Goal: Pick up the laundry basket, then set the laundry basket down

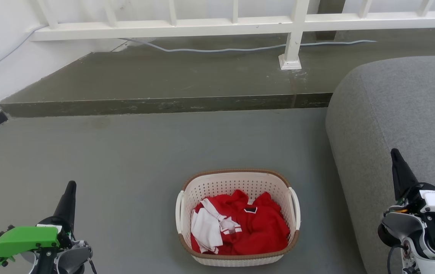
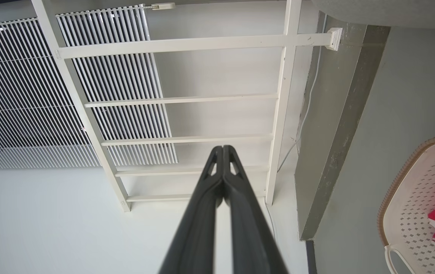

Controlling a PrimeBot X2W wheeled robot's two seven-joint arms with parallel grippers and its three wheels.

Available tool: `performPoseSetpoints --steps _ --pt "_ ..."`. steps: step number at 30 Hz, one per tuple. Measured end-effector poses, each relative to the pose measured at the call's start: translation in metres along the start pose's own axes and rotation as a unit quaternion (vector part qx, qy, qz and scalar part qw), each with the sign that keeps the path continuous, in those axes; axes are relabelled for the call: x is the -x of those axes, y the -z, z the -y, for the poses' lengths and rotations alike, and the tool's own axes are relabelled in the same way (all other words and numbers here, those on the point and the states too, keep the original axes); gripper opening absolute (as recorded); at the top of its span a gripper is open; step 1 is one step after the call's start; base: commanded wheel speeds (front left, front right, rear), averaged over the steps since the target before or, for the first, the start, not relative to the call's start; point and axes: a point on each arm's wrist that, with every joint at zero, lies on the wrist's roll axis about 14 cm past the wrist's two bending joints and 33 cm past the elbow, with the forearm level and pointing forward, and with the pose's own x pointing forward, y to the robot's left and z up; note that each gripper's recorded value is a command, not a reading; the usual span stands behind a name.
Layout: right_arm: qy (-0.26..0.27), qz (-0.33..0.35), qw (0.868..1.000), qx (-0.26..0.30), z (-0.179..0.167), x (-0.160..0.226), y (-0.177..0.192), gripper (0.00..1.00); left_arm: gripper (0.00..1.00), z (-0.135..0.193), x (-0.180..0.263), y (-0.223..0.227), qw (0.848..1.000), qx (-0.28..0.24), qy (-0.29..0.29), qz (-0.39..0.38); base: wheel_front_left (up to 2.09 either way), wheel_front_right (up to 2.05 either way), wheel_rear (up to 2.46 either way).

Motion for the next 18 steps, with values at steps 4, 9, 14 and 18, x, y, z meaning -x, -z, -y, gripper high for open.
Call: performPoseSetpoints --steps 4,9,14,18 --pt "0.0 0.0 1.0 0.0 0.0 0.0 0.0 0.0 0.0 0.0 0.0 0.0 1.0 0.0 0.0 0.0 0.0 0.0 0.0" --pt "0.0 0.0 1.0 0.0 0.0 0.0 0.0 0.0 0.0 0.0 0.0 0.0 1.0 0.0 0.0 0.0 0.0 0.0 0.0" --pt "0.0 0.0 1.0 0.0 0.0 0.0 0.0 0.0 0.0 0.0 0.0 0.0 1.0 0.0 0.0 0.0 0.0 0.0 0.0" --pt "0.0 0.0 1.0 0.0 0.0 0.0 0.0 0.0 0.0 0.0 0.0 0.0 1.0 0.0 0.0 0.0 0.0 0.0 0.0"
